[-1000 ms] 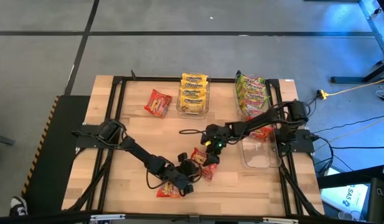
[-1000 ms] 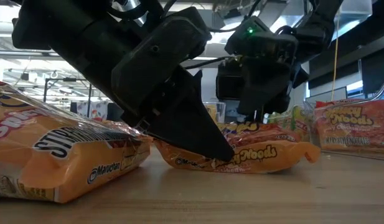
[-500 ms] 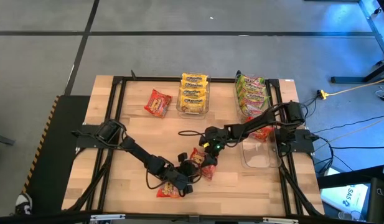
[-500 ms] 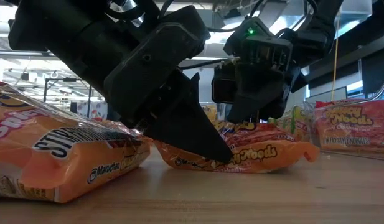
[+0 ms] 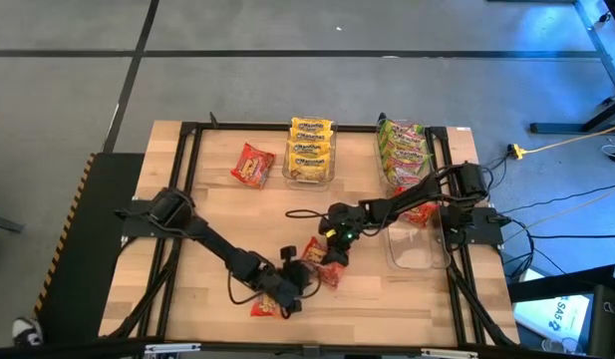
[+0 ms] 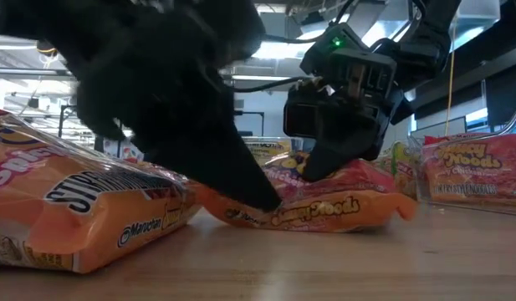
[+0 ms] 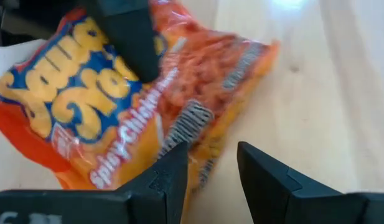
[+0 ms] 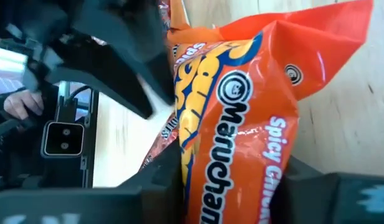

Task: Sort Maruchan noodles
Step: Put the orange noodle pack into the bottom right transparent bin

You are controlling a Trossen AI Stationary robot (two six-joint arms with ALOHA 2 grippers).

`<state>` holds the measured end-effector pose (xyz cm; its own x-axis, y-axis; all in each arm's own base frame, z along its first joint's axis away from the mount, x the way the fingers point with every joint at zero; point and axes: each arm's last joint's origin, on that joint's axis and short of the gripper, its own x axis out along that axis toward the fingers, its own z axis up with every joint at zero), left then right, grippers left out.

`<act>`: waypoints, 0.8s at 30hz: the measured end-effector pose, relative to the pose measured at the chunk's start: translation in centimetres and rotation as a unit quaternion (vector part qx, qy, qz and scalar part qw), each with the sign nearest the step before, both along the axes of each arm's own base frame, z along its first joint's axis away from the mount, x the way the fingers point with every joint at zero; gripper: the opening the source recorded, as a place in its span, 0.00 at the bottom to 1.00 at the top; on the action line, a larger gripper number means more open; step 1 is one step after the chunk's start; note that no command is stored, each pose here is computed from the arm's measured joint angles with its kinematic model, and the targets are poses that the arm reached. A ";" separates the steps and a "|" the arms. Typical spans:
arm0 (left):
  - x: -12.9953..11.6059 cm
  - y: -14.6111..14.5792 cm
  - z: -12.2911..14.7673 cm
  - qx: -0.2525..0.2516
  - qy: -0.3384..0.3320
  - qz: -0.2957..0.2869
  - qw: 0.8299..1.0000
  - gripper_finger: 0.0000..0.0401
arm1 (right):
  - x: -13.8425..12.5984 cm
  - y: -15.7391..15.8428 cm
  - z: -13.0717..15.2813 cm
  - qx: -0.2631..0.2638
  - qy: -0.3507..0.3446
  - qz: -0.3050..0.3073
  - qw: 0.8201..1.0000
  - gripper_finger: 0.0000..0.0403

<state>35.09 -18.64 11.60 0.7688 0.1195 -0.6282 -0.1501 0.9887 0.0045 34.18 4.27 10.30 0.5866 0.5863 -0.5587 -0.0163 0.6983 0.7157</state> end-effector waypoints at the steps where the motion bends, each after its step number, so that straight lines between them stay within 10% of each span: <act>1: -0.1 -0.2 0.1 0.003 -0.001 -0.002 1.000 0.33 | 0.0 0.0 0.0 -0.003 0.000 0.002 1.000 0.28; 15: -0.6 -0.5 1.3 0.018 -0.006 -0.011 1.000 0.33 | -3.0 -0.5 6.2 -0.099 -0.018 0.016 0.995 0.28; 24: -0.6 -0.5 1.3 0.029 -0.004 -0.015 0.999 0.33 | -9.8 -1.5 14.0 -0.167 -0.026 -0.016 0.986 0.27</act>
<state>34.51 -19.11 12.90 0.7776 0.1322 -0.6147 -0.1208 0.9908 0.0603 24.36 2.80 24.30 0.6354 0.3556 -0.6854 -0.0208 0.8952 0.4452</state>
